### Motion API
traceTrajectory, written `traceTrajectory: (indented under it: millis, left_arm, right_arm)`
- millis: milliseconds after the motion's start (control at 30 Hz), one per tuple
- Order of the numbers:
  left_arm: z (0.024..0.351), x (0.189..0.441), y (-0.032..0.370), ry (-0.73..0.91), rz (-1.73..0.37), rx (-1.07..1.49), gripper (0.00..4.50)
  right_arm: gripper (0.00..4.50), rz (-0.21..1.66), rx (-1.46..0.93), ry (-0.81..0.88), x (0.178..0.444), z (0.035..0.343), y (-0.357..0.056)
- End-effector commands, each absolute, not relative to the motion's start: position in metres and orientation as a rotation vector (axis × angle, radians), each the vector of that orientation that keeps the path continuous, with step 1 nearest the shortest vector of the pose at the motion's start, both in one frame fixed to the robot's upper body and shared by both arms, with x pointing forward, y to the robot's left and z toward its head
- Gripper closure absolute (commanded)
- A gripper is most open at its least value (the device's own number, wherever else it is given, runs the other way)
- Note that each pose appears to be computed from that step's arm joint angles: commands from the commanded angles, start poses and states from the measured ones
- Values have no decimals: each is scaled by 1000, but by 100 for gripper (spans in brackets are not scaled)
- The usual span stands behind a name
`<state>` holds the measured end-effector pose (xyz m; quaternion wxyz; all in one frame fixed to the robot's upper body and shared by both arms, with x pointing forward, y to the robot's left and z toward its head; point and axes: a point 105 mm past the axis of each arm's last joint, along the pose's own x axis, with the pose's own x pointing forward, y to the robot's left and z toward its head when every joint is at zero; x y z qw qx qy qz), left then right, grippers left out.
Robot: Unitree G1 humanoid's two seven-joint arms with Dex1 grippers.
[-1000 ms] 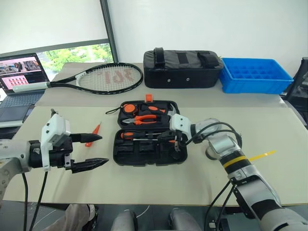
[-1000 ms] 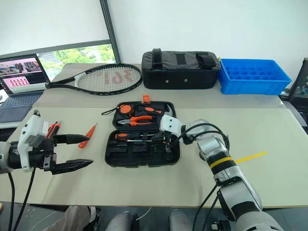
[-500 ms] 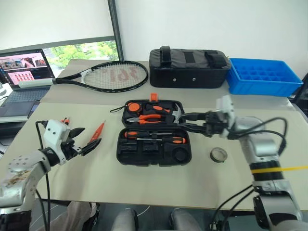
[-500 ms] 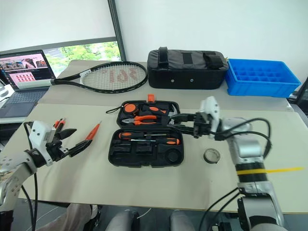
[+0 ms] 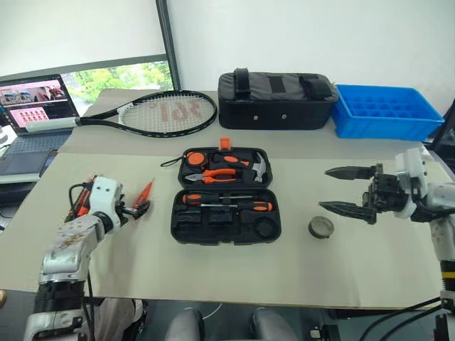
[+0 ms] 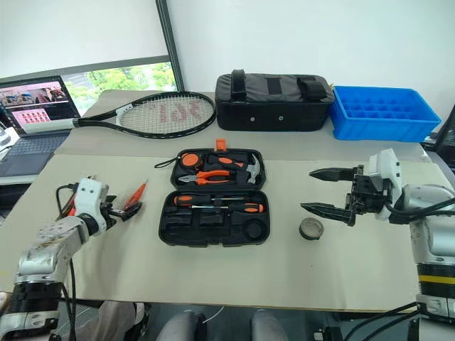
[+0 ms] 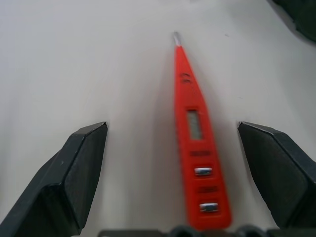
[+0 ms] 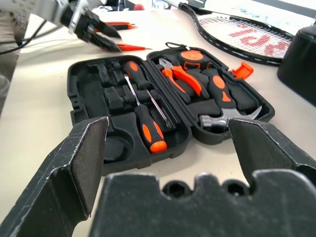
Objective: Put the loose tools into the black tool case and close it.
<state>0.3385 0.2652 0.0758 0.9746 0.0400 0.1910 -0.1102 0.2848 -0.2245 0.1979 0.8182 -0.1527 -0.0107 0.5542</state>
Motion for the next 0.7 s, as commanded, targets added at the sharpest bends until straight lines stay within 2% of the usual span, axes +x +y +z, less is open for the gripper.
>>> traceTrajectory:
  millis: [33, 267, 333, 367, 467, 600, 667, 700]
  left_arm:
    - [77, 345, 260, 388, -228, 49, 0]
    - [73, 348, 253, 406, -271, 105, 0]
    - [72, 349, 250, 412, -280, 130, 51]
    - [71, 350, 249, 413, -280, 134, 60]
    - [70, 350, 245, 416, -282, 123, 192]
    - [68, 349, 247, 428, -266, 128, 338]
    - [66, 348, 251, 434, -254, 134, 398]
    - [65, 348, 253, 436, -244, 130, 400]
  right_arm:
    - [5, 1170, -353, -87, 279, 219, -229]
    - [5, 1193, -282, -127, 272, 227, -234]
    - [0, 1235, -260, -126, 266, 225, -235]
    - [0, 1238, -243, -140, 265, 226, -235]
    - [0, 1262, -243, -138, 264, 225, -234]
    - [0, 1294, -243, -153, 263, 227, -228]
    - [0, 1311, -244, -165, 263, 229, -225]
    - [0, 1311, -245, -174, 264, 229, -225]
